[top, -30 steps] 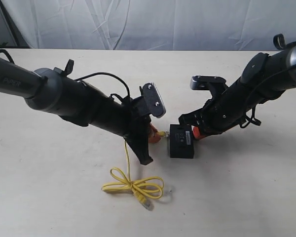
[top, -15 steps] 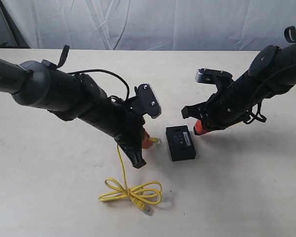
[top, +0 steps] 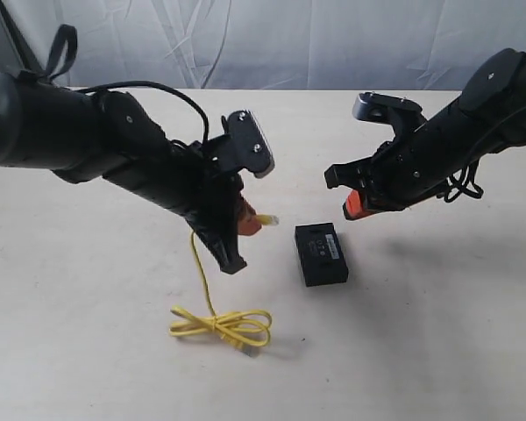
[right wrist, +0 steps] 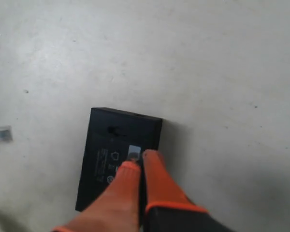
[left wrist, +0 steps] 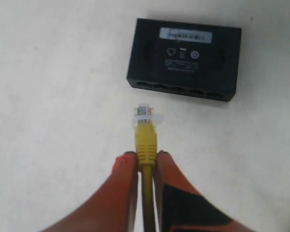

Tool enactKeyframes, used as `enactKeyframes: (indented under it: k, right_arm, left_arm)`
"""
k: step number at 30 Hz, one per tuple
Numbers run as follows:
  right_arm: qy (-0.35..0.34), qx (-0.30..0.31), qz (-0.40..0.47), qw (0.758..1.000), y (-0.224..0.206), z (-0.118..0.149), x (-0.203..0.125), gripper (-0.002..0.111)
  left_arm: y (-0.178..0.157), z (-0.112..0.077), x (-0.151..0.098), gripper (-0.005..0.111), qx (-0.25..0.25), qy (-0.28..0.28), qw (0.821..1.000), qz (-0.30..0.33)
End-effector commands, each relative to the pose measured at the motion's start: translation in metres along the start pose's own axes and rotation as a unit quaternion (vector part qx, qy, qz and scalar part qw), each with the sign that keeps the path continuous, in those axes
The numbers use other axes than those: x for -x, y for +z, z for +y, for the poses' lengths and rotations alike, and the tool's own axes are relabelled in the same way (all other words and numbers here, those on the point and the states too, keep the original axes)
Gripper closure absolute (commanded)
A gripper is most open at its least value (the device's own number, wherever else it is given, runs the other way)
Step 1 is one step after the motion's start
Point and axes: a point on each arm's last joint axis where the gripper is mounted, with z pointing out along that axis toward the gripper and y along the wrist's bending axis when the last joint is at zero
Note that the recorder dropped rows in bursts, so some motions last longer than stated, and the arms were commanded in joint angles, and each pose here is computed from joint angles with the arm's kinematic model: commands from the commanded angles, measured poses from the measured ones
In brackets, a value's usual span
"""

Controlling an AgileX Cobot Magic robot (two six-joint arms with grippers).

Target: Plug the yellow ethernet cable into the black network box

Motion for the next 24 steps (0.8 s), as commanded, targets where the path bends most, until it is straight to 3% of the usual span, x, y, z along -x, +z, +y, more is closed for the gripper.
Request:
enactKeyframes:
  k: [1, 7, 14, 18, 24]
  right_arm:
    - [0.003, 0.011, 0.007, 1.000, 0.000, 0.005, -0.002, 0.109]
    - [-0.021, 0.017, 0.017, 1.000, 0.007, 0.021, -0.005, 0.109]
    - [-0.039, 0.011, 0.017, 0.999, 0.009, 0.027, -0.007, 0.109]
    - [-0.042, 0.004, 0.008, 0.999, 0.009, 0.026, -0.005, 0.109]
    - [-0.042, 0.003, 0.006, 0.999, 0.010, 0.026, -0.005, 0.109]
  left_arm:
    - [-0.021, -0.003, -0.004, 0.107, 0.041, -0.004, 0.999, -0.019]
    - [-0.019, -0.012, -0.027, 0.107, 0.023, 0.006, 0.999, -0.023]
    - [-0.026, -0.001, -0.032, 0.107, -0.004, -0.033, 0.992, -0.120]
    - [-0.016, 0.005, -0.042, 0.107, 0.005, -0.030, 0.995, -0.090]
    - [0.012, -0.001, -0.058, 0.107, -0.048, -0.012, 0.997, -0.055]
